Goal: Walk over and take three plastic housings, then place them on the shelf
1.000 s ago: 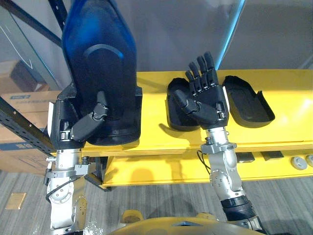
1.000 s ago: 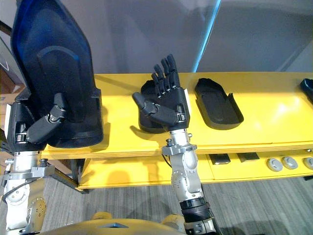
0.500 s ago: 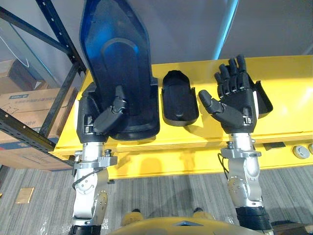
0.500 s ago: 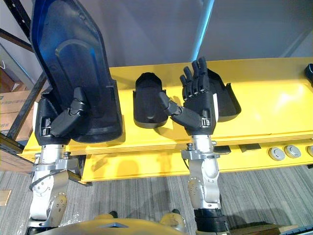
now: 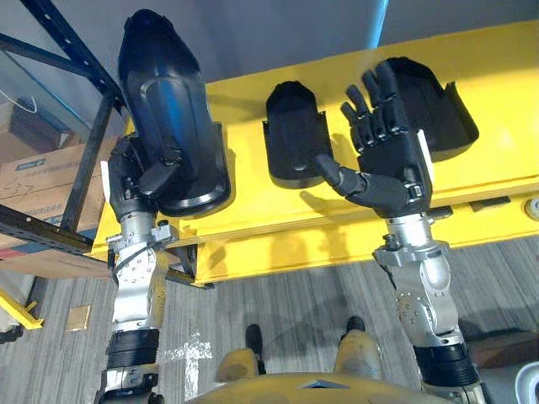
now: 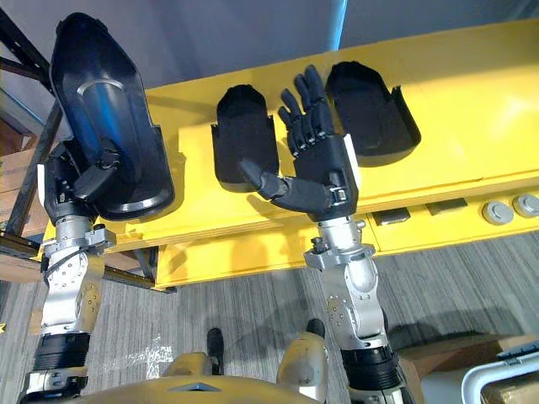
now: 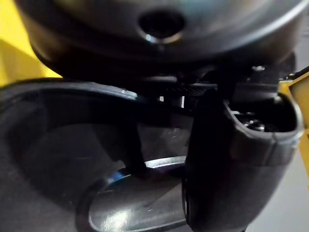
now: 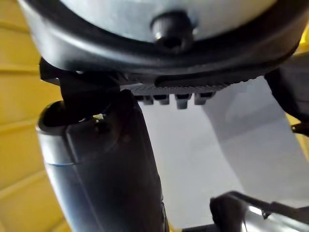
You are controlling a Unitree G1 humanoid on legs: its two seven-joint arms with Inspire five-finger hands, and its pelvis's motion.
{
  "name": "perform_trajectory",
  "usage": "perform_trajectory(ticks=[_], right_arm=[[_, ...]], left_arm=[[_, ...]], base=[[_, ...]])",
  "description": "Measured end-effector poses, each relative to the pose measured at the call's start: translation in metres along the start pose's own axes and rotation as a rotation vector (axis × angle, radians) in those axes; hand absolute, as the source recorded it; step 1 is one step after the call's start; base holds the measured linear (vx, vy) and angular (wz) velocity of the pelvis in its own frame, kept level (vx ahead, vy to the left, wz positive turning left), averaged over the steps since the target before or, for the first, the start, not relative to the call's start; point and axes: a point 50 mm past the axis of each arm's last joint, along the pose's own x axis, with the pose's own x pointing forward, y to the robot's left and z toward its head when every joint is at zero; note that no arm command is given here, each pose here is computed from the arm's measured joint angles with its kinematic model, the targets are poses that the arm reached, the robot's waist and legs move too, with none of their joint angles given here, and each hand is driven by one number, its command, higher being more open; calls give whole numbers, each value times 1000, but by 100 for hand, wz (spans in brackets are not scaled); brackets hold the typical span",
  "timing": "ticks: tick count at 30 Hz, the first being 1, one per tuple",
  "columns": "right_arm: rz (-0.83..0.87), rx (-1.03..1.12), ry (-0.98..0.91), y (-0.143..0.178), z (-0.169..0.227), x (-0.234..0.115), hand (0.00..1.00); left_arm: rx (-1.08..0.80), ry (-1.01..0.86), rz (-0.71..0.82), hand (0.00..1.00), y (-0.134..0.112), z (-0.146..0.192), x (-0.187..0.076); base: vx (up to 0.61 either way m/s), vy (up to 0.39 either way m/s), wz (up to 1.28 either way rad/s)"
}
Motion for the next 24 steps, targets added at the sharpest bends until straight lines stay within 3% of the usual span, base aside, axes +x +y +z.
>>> perform_trajectory(ticks=[9, 22, 23, 24], right_arm=[[200, 58, 50, 33, 4, 8, 100], [339, 107, -5, 63, 15, 11, 100], [347, 110, -4, 64, 15, 11, 100], [359, 114, 0, 66, 15, 10, 100]], left_arm=[[-120, 178, 77, 0, 18, -24, 22], [-95, 183, 70, 0, 16, -7, 55], [-94, 185, 63, 100, 15, -6, 57], [-94, 185, 59, 100, 15, -6, 57]], base=[[-43, -3, -4], [-25, -12, 4], [15, -5, 9], [14, -8, 6]])
